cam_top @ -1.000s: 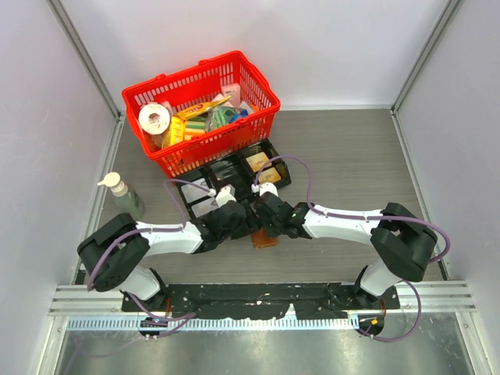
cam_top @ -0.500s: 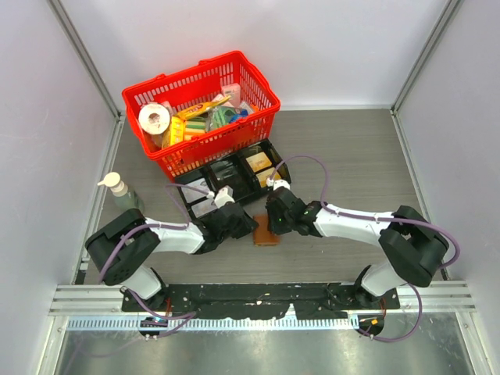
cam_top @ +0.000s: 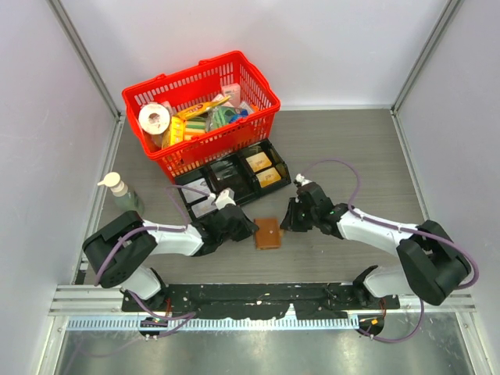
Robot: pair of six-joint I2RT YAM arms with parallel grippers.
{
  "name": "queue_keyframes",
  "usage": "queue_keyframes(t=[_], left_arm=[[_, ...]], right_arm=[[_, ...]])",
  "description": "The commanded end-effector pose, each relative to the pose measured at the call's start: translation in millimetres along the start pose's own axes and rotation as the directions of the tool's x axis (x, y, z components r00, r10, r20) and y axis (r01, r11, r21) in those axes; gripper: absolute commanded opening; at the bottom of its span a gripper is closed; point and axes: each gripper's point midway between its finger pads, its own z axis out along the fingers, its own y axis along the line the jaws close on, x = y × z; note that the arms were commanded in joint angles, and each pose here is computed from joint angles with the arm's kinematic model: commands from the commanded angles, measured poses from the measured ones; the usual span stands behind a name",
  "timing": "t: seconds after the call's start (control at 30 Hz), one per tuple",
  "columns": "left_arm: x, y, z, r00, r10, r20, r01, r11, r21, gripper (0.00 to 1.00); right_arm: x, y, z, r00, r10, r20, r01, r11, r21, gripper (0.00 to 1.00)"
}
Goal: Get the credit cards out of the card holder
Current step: Open the card holder at the center of the board.
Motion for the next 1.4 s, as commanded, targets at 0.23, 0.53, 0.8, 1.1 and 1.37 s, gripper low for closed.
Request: queue_keyframes(t=[0.23, 0.53, 0.8, 1.1, 1.37], left_arm=[[3, 14, -12, 0.995, 0.093, -0.021, -0.094, 0.995, -0.045, 0.0], [-7, 12, -18, 0.984, 0.175, -0.01, -0.175, 0.982, -0.069, 0.0], [-9, 8, -18, 0.984, 0.178, -0.013, -0.178, 0.981, -0.076, 0.0], [-13, 2, -20, 0.985, 0.17, 0.012, -0.168, 0.983, -0.075, 0.0], [-10, 3, -19, 0.985, 0.168, 0.021, -0.166, 0.983, -0.076, 0.0]], right_arm=[[1, -45, -20, 0.987, 0.144, 0.069, -0.151, 0.984, 0.1, 0.2], [-24, -29, -50, 0.991, 0.082, 0.104, -0.092, 0.991, 0.099, 0.61], [-41, 23, -47, 0.992, -0.008, 0.129, -0.002, 0.997, 0.077, 0.76], [-27, 26, -15, 0.989, -0.117, 0.091, 0.082, 0.942, 0.327, 0.79], [-4, 9, -1, 0.993, -0.122, 0.004, 0.111, 0.921, 0.375, 0.77]])
